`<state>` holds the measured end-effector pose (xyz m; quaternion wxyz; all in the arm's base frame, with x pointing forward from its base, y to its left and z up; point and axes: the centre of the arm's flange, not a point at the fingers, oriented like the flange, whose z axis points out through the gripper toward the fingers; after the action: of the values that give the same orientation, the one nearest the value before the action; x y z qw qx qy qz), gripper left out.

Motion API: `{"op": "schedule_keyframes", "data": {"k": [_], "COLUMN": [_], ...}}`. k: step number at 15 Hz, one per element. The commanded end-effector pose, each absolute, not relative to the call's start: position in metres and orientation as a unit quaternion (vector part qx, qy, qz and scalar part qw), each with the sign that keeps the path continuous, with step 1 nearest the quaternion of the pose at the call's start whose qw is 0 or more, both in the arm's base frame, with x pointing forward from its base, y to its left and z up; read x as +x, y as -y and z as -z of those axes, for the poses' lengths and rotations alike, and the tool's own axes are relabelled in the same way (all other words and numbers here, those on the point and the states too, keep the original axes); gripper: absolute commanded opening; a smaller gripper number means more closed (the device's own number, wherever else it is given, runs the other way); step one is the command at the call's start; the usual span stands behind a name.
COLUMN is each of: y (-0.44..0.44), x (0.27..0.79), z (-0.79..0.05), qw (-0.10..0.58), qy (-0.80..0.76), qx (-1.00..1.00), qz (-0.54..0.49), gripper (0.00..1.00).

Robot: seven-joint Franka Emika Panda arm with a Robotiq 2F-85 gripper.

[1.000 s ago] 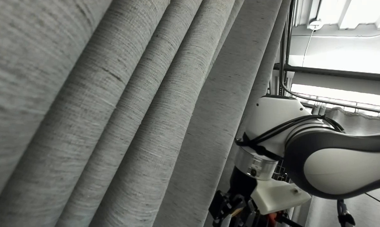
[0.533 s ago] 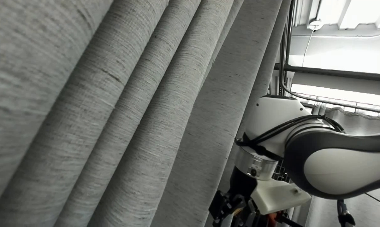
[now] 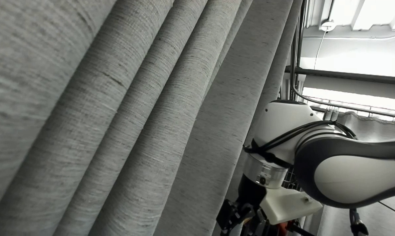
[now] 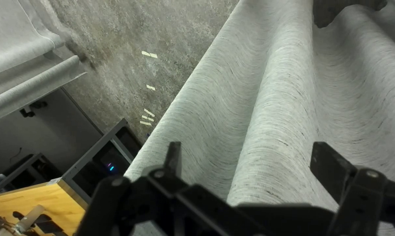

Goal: Pull the curtain to the left

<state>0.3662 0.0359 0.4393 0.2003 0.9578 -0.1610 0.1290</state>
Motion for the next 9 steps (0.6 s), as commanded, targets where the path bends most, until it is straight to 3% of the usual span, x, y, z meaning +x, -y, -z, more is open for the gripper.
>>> {"op": "schedule_keyframes", "data": {"k": [1,5,9], "y": [-0.016,0.031,0.067], "x": [0.378,0.390,0.383], "z": [-0.438,-0.450,-0.466], "qw": [0.167,0.122,0.157], "qy": [0.126,0.126,0.174], "qx": [0.967,0.969,0.957], "qz": [-0.143,-0.175,-0.171], "gripper": [1.00,1.00,1.00]}}
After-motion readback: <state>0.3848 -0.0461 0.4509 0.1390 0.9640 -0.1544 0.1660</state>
